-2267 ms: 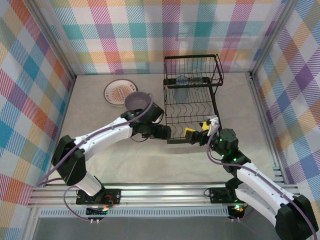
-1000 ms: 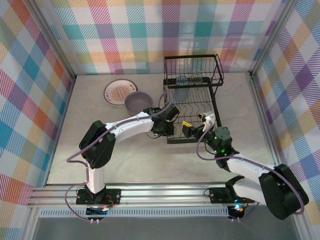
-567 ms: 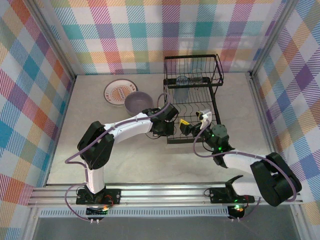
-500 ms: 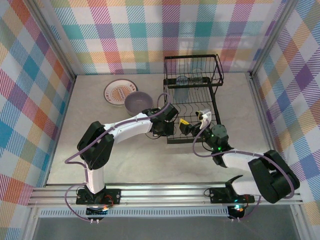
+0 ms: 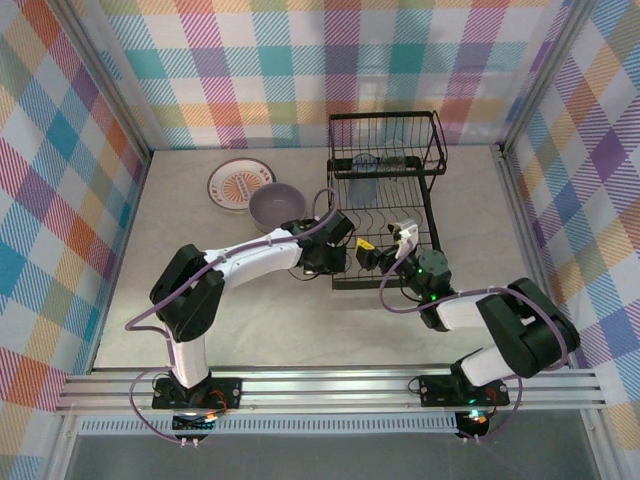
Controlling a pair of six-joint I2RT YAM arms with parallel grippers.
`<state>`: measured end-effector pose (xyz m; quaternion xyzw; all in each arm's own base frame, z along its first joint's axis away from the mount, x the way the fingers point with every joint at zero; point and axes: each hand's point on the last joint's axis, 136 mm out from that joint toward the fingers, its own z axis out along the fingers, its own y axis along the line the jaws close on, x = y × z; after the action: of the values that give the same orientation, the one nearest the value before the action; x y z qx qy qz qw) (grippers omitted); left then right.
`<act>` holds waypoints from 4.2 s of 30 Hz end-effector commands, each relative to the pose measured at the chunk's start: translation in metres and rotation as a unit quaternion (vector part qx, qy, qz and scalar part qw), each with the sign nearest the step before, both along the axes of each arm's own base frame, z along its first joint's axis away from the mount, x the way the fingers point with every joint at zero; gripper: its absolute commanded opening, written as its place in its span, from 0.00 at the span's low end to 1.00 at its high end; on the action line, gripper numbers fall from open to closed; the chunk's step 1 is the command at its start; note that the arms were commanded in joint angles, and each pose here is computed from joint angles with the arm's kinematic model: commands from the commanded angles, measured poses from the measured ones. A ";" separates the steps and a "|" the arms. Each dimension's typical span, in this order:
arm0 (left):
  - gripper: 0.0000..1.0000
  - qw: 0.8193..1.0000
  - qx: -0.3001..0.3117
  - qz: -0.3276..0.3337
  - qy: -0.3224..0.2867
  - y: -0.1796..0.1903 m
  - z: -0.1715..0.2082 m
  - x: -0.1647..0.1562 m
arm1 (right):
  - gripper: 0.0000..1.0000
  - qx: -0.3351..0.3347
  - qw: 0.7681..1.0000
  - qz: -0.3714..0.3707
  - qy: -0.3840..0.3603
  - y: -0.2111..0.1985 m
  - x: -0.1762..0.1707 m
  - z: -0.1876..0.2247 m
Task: Unload the mixed dishes from the dish rack
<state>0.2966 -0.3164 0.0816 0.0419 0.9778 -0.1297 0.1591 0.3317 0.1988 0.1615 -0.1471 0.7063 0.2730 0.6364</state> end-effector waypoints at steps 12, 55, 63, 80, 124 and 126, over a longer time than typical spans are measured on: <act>0.00 0.997 -0.001 -0.070 0.035 -0.003 0.004 -0.055 | 0.99 -0.004 0.999 -0.020 -0.031 0.007 0.026 -0.006; 0.00 0.993 -0.021 -0.106 0.040 -0.018 0.014 -0.108 | 0.97 -0.006 0.982 -0.181 -0.046 -0.001 0.127 -0.017; 0.00 0.993 -0.021 -0.108 0.041 -0.020 0.015 -0.109 | 0.95 0.000 0.979 -0.200 -0.044 -0.006 0.133 -0.018; 0.00 0.994 -0.022 -0.103 0.043 -0.021 0.016 -0.109 | 0.72 0.010 0.976 -0.213 -0.037 -0.008 0.137 -0.022; 0.00 0.995 -0.029 -0.085 0.038 -0.037 0.011 -0.096 | 0.20 0.015 0.982 -0.188 -0.008 -0.017 0.101 -0.028; 0.00 0.995 -0.030 -0.086 0.038 -0.038 0.011 -0.096 | 0.20 0.016 0.982 -0.186 -0.007 -0.018 0.098 -0.027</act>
<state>0.2131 -0.3228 0.0799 0.0788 0.9816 -0.1243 0.1213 0.4342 0.1817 0.1241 -0.0117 0.7211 0.1468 0.6770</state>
